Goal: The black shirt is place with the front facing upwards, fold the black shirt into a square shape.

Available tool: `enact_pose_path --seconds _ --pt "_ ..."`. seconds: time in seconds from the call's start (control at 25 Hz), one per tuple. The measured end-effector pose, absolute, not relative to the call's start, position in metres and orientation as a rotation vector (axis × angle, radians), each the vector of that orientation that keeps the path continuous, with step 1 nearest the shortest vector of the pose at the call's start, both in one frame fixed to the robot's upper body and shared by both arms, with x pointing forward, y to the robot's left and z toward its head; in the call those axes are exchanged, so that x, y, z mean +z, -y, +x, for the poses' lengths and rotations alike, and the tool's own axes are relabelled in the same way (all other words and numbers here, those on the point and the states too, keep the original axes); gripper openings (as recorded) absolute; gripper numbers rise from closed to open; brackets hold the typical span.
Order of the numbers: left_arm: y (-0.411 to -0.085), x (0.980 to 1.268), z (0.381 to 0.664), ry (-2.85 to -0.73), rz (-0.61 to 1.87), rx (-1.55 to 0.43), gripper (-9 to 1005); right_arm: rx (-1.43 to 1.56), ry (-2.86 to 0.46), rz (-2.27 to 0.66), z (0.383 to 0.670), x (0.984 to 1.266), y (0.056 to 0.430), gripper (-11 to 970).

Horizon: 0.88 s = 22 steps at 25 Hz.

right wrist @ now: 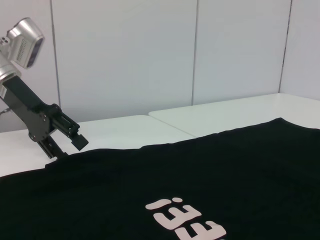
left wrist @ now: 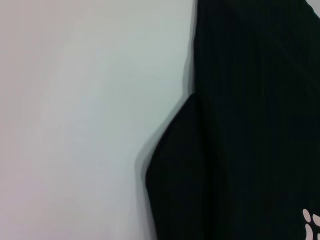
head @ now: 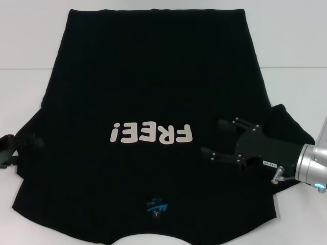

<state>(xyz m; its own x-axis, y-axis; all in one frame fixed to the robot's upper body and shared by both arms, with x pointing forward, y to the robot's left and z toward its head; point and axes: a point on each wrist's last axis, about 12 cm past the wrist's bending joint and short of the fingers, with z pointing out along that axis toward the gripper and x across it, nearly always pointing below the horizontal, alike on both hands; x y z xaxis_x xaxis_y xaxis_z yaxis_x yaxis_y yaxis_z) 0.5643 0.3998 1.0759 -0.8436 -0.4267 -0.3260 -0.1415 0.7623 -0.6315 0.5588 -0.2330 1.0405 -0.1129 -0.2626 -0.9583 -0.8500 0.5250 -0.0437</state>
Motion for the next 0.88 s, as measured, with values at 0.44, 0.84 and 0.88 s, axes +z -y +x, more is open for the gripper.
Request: enact_pose_path --seconds 0.44,0.84,0.88 --pt "-0.3991 1.0763 0.5669 -2.522 -0.399 -0.808 747 0.665 -1.647 -0.95 0.5567 1.0406 0.2347 928" --pt "-0.3985 1.0745 0.5695 -2.533 -0.39 -0.763 335 0.68 -1.635 -0.953 0.5556 1.0418 0.2337 928" --pt "-0.3986 1.0746 0.5698 -2.532 -0.391 -0.76 296 0.68 -1.635 -0.953 0.5556 1.0418 0.2338 928"
